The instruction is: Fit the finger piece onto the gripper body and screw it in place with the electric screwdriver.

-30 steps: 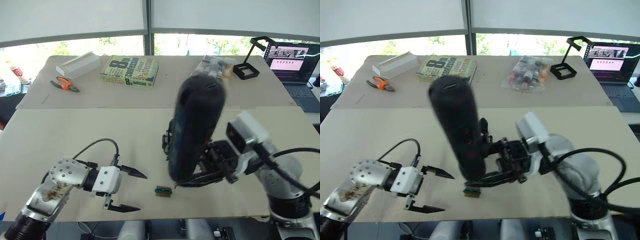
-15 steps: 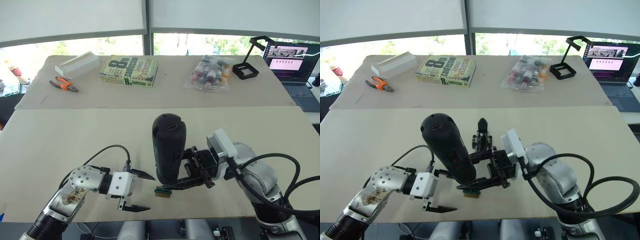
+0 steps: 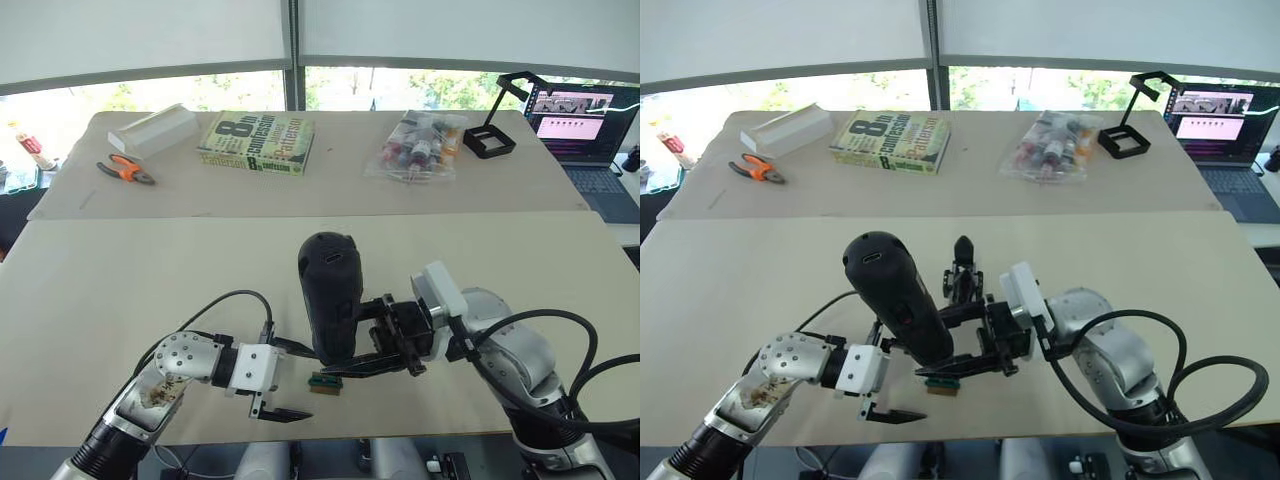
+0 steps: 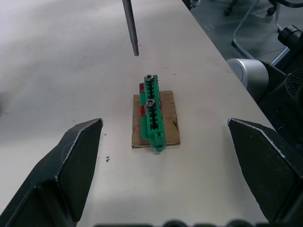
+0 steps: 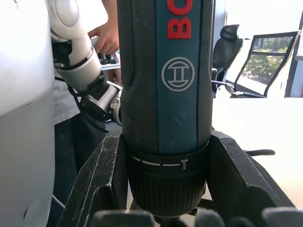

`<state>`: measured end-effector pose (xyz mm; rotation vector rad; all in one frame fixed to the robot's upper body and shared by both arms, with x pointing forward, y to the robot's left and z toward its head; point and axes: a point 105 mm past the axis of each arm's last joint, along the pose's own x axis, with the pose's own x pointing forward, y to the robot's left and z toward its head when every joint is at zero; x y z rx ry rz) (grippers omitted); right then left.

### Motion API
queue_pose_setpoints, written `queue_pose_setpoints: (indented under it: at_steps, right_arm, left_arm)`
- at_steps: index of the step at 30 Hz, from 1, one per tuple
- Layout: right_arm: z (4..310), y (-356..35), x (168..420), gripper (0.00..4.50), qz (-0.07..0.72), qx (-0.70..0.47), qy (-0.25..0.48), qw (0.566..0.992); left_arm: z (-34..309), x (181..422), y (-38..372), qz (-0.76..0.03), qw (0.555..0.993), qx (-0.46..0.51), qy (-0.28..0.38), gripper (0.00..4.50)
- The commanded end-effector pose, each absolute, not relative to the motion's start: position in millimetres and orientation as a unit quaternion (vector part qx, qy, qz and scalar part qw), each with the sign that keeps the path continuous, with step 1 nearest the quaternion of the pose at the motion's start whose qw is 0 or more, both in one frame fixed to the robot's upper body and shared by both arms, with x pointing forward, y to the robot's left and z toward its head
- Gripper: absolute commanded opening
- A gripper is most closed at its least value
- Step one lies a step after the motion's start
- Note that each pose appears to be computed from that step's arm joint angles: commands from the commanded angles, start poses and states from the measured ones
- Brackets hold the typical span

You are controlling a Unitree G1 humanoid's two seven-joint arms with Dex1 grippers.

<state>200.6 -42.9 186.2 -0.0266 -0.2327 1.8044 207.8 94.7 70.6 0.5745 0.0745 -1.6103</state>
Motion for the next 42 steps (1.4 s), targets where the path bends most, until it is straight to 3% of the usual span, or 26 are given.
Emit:
queue_pose_setpoints:
  at_steps: [1, 42]
  right_arm:
    - [196, -40, 193, 1.9, 0.79, -0.016, -0.128, 0.6]
    - [186, -42, 193, 1.9, 0.78, -0.032, -0.104, 0.617]
  left_arm:
    - [72, 207, 93, -0.711, 0.655, 0.255, 0.025, 4.5]
    - [74, 208, 90, -0.71, 0.656, 0.254, 0.027, 4.5]
